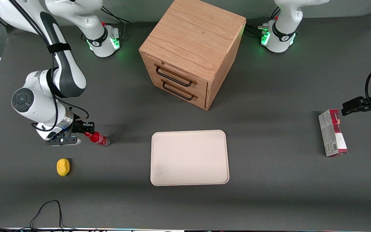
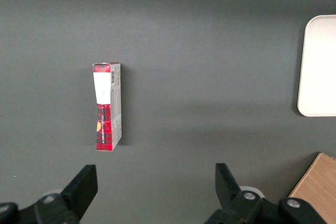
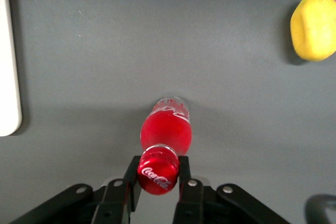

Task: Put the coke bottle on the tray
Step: 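Lift the bottle and carry it over the white tray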

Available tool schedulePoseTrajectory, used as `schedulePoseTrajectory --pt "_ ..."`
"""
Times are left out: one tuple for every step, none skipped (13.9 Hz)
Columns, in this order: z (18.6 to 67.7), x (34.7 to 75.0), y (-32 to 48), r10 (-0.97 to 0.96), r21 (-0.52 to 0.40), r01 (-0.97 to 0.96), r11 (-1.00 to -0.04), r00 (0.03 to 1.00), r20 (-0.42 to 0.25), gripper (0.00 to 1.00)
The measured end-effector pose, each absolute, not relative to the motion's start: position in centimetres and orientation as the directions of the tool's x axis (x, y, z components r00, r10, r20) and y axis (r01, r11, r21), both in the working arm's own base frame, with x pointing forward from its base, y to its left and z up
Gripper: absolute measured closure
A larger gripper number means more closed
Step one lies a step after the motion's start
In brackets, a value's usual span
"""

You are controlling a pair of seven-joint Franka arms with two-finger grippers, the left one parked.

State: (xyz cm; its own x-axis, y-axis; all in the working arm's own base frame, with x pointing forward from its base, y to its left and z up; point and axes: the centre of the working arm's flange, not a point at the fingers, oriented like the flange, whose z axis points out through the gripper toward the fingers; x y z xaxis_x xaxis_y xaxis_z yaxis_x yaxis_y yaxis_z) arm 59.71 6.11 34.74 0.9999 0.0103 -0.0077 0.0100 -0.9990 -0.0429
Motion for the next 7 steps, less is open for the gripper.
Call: schedulePoseTrajectory --pt "36.6 60.4 6.2 0.008 -0.044 0.006 -0.999 0.999 -0.031 0.69" --pt "38.9 61.2 6.4 0.000 -0.045 -0.003 -0.999 0.998 -0.058 0.69" --pt "41.7 61.9 6.6 -0.012 -0.044 -0.015 -0.999 0.996 -0.086 0.69" --pt "44.5 62.5 6.9 -0.023 -0.044 -0.027 -0.999 0.994 -0.109 0.69" --pt "47.0 63.0 7.2 -0.032 -0.043 -0.038 -0.998 0.991 -0.127 0.69" --pt "49.4 63.2 7.5 -0.038 -0.041 -0.044 -0.998 0.989 -0.146 0.69" --pt "51.5 63.4 7.9 -0.047 -0.037 -0.054 -0.998 0.985 -0.168 0.69"
